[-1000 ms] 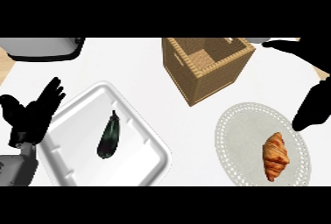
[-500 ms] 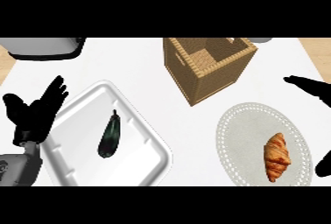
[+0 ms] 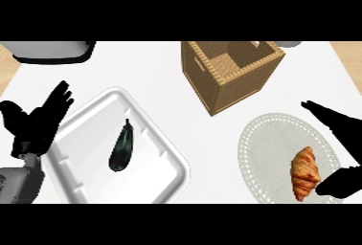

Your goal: Pick the croissant from the placemat and place it in the basket

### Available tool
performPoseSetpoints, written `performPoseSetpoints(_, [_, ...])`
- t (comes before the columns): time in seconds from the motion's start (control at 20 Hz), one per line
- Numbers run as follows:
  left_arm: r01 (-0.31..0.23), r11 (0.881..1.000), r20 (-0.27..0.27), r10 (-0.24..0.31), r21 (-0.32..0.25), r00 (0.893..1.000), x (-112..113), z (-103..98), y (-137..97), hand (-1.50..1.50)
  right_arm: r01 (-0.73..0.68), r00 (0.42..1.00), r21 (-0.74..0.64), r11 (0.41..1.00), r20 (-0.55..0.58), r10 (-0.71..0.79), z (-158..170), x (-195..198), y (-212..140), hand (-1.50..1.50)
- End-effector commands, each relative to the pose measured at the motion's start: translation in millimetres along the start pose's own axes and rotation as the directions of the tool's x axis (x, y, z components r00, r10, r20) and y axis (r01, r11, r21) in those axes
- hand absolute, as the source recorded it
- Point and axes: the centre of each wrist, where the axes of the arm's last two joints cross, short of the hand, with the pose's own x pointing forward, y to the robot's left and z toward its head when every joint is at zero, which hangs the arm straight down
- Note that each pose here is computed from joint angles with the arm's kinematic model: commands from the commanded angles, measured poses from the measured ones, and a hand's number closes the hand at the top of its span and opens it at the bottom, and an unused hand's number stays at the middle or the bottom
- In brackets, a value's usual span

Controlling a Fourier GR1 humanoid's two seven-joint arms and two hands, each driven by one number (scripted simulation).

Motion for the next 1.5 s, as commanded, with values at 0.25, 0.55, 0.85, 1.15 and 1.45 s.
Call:
performPoseSetpoints(0.25, [0.015,1.0,-0.009,-0.015,0.006,1.0,-9,6,6,0.0,0.001,0.998,0.031,1.0,-0.068,0.001,-40,-25,37,-1.5])
performPoseSetpoints(0.55, [-0.006,1.0,-0.002,0.006,-0.002,1.0,-4,0,-2,0.0,-0.057,0.992,0.131,0.99,-0.107,0.071,-52,-40,62,-1.5])
performPoseSetpoints(0.85, [-0.009,1.0,-0.02,0.009,0.013,1.0,-3,-8,-8,0.0,-0.042,0.994,0.098,0.994,-0.094,0.051,-37,-51,64,-1.5])
performPoseSetpoints(1.15, [0.0,1.0,-0.009,0.0,0.002,1.0,11,3,-15,0.0,-0.025,0.997,0.127,0.992,-0.069,0.034,-31,-69,62,-1.5])
performPoseSetpoints(1.45, [0.001,1.0,-0.01,-0.001,0.004,1.0,-2,6,-11,0.0,0.003,1.0,0.141,0.99,0.0,-0.004,-40,-43,87,-1.5])
